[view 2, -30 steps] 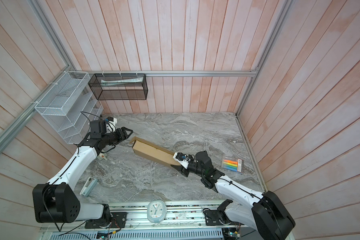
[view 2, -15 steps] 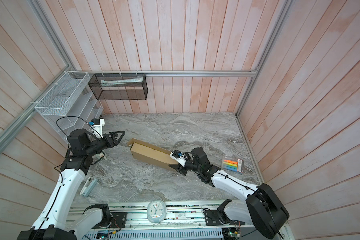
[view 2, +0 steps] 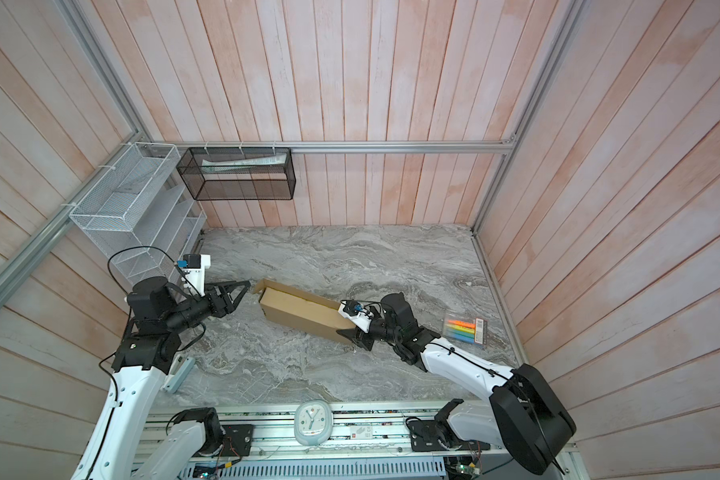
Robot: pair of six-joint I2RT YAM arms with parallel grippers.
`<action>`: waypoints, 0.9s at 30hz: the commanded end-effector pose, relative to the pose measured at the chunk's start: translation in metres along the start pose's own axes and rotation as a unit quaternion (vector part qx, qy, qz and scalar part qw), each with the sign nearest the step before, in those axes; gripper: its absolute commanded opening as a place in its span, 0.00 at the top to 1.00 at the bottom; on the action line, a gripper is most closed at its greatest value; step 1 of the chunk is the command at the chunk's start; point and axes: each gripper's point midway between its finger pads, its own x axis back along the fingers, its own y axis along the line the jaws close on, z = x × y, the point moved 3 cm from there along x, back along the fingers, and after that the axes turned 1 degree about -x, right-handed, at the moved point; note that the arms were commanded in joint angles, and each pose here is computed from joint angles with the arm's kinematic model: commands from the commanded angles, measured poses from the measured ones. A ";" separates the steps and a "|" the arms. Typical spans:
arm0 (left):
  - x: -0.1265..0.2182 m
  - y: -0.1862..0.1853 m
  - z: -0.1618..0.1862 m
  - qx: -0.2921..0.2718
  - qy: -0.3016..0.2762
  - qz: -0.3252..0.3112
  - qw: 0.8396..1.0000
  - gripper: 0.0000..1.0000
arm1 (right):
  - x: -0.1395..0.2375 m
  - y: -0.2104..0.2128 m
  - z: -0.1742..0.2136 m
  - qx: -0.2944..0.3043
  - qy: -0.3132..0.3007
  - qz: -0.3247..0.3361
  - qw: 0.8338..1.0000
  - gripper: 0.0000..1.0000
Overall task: Fold the paper box
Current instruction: 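Lower the left gripper onto the box's far end, grasping it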
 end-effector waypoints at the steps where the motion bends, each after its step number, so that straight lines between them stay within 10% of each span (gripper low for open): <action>1: -0.004 0.001 0.016 -0.004 0.025 0.010 1.000 0.36 | -0.001 -0.003 -0.015 0.008 -0.015 -0.006 1.000 0.68; 27: -0.024 0.000 0.024 -0.030 0.034 -0.011 0.999 0.43 | -0.001 -0.003 -0.014 0.009 -0.011 -0.010 1.000 0.70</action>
